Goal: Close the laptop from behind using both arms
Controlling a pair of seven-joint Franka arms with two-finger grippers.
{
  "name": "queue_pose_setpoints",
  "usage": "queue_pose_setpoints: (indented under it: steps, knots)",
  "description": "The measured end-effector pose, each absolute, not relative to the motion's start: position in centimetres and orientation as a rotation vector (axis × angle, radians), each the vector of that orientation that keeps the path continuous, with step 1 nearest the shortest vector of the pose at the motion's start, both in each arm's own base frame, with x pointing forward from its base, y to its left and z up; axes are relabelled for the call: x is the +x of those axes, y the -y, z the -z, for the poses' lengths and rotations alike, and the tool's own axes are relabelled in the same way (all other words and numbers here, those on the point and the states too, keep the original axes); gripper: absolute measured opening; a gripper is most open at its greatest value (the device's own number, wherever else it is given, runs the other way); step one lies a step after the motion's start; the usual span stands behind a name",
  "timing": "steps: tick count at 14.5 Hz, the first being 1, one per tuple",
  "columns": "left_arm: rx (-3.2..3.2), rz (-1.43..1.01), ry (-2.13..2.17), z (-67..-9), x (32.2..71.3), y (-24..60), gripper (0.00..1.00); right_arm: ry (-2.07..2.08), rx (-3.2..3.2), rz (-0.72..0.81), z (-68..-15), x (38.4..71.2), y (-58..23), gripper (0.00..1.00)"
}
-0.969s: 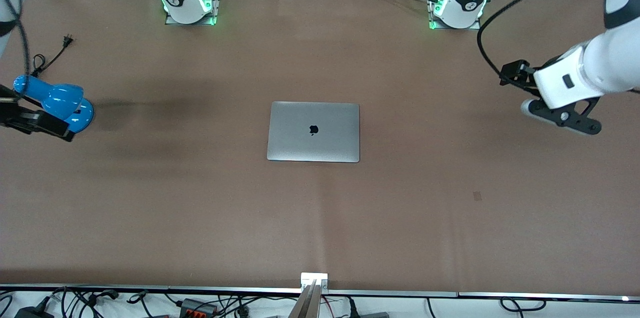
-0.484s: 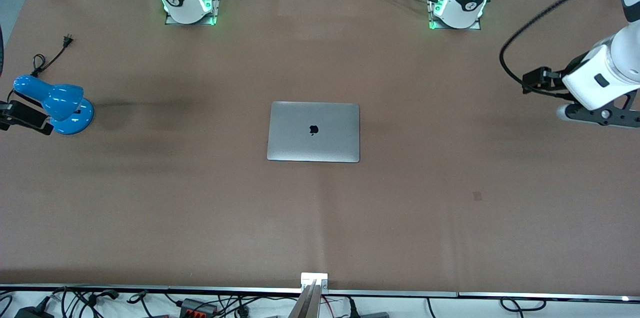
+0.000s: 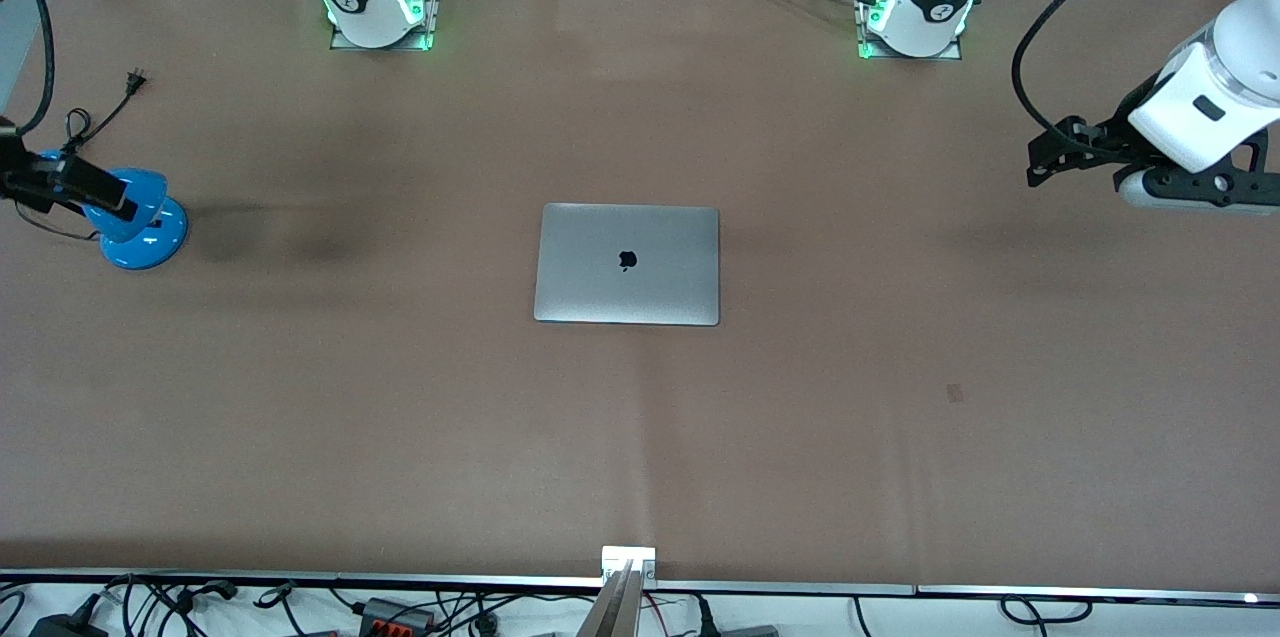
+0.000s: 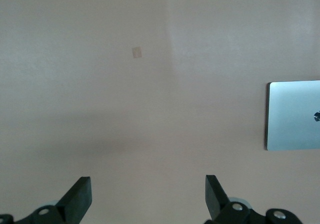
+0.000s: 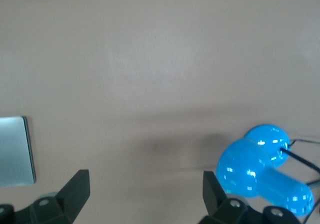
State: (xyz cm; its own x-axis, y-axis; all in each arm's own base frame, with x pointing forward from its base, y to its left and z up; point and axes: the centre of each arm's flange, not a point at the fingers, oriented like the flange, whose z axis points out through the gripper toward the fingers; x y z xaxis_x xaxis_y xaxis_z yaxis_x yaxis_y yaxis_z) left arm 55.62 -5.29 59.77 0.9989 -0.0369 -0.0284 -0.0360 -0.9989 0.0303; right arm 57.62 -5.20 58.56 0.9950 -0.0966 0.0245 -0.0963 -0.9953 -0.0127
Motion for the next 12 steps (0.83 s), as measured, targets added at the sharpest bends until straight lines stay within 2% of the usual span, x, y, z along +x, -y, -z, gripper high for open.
queue_pose_setpoints:
  steps: [5, 12]
  knots:
    - [3.11, 0.064, 0.062, -59.9, 55.3, 5.5, 1.0, -0.147, -3.121, 0.003, -59.6, 54.2, 5.0, 1.0]
    - [3.11, 0.068, 0.064, -60.0, 55.2, 5.6, 1.0, -0.126, -3.124, 0.033, -59.6, 54.6, 4.4, 1.0]
